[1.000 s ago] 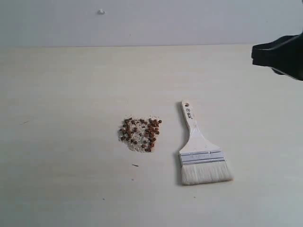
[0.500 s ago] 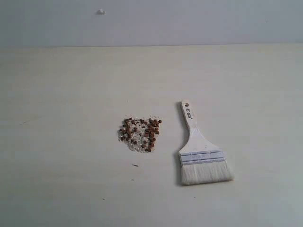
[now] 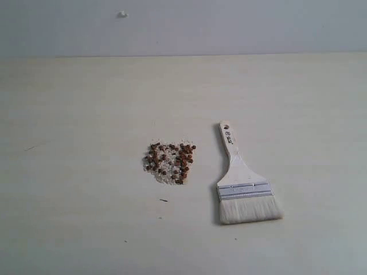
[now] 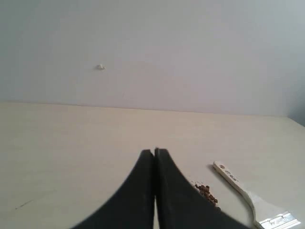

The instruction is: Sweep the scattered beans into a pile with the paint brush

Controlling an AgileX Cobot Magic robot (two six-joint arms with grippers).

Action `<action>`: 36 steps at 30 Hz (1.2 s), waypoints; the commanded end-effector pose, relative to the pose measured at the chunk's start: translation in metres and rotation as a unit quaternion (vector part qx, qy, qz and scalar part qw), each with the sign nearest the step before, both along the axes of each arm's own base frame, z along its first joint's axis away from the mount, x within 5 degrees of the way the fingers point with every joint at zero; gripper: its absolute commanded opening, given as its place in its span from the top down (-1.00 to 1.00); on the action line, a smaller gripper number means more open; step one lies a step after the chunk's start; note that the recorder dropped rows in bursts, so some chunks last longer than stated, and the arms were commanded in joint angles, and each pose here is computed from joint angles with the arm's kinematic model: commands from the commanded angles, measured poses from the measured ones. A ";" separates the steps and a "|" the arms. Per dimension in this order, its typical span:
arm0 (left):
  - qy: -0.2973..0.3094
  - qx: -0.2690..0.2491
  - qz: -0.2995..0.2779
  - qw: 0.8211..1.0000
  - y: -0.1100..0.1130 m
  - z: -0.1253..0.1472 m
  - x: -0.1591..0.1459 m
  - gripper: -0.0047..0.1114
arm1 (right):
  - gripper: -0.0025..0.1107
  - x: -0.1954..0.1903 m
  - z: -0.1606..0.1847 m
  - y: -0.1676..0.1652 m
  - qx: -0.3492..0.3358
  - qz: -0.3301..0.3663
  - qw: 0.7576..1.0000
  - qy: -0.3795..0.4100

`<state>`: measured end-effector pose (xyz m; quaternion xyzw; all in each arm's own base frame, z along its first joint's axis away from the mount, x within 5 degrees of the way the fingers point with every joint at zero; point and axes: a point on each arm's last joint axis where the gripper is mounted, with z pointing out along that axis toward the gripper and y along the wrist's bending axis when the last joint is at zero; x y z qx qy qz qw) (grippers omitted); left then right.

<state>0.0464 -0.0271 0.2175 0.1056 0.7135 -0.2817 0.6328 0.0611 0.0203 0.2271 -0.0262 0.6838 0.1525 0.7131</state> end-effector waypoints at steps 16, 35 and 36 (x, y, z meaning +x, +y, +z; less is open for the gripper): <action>0.000 -0.001 0.001 1.000 0.000 -0.002 0.000 0.92 | 0.96 -0.007 -0.012 0.005 0.069 0.039 0.997 0.000; 0.000 -0.001 0.001 1.000 0.000 -0.002 0.000 0.92 | 0.96 -0.007 -0.012 0.005 0.069 0.039 0.997 0.000; 0.000 -0.001 0.001 1.000 0.000 -0.002 0.000 0.92 | 0.96 -0.007 -0.012 0.005 0.069 0.039 0.997 0.000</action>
